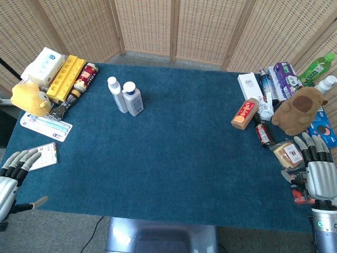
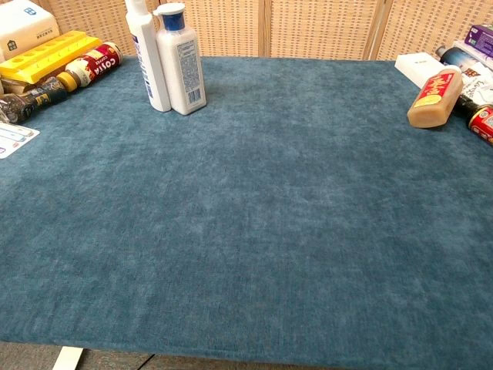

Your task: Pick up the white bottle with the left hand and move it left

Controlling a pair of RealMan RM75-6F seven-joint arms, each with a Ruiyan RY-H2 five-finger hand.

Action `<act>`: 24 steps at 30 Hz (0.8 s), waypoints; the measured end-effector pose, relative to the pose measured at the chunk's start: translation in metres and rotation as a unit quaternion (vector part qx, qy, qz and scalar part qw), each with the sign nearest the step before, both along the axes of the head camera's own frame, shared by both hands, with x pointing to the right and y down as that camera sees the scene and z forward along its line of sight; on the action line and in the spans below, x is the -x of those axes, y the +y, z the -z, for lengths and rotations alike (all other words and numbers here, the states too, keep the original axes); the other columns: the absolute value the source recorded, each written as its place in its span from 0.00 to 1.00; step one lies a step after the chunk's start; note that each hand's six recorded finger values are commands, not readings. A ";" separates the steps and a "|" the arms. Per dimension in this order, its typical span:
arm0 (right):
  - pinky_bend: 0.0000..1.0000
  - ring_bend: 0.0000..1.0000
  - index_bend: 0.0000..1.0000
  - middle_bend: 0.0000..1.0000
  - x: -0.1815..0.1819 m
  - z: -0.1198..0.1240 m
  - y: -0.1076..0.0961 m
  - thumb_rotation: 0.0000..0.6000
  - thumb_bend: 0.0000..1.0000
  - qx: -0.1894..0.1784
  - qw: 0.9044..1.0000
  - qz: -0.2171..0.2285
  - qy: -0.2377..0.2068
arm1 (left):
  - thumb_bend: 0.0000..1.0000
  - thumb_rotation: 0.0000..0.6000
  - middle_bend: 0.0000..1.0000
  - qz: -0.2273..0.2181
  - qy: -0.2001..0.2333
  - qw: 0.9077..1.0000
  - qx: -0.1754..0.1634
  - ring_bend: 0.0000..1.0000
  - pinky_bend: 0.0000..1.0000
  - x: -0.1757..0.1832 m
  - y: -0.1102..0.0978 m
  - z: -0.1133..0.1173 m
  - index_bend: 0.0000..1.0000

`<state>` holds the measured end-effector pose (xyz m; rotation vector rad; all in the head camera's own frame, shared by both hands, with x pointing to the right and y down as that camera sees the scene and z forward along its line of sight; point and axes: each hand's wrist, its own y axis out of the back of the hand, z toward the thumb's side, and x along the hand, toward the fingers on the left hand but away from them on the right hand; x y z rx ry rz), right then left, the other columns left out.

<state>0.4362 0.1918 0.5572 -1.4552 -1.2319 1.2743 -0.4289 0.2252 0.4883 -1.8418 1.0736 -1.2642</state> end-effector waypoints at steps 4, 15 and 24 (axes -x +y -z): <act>0.01 0.00 0.13 0.03 0.001 0.000 0.000 1.00 0.00 0.001 1.000 -0.001 -0.002 | 0.00 1.00 0.00 0.004 -0.001 1.000 0.004 0.00 0.00 0.002 -0.001 -0.002 0.03; 0.01 0.00 0.12 0.03 0.001 0.003 0.000 1.00 0.00 0.002 1.000 -0.008 -0.024 | 0.00 1.00 0.00 0.030 0.018 0.999 0.016 0.00 0.00 0.010 -0.021 -0.030 0.04; 0.00 0.00 0.12 0.03 0.003 0.003 0.000 1.00 0.00 0.008 0.999 -0.009 -0.036 | 0.00 1.00 0.00 0.057 0.059 0.996 0.027 0.00 0.00 0.002 -0.088 -0.089 0.05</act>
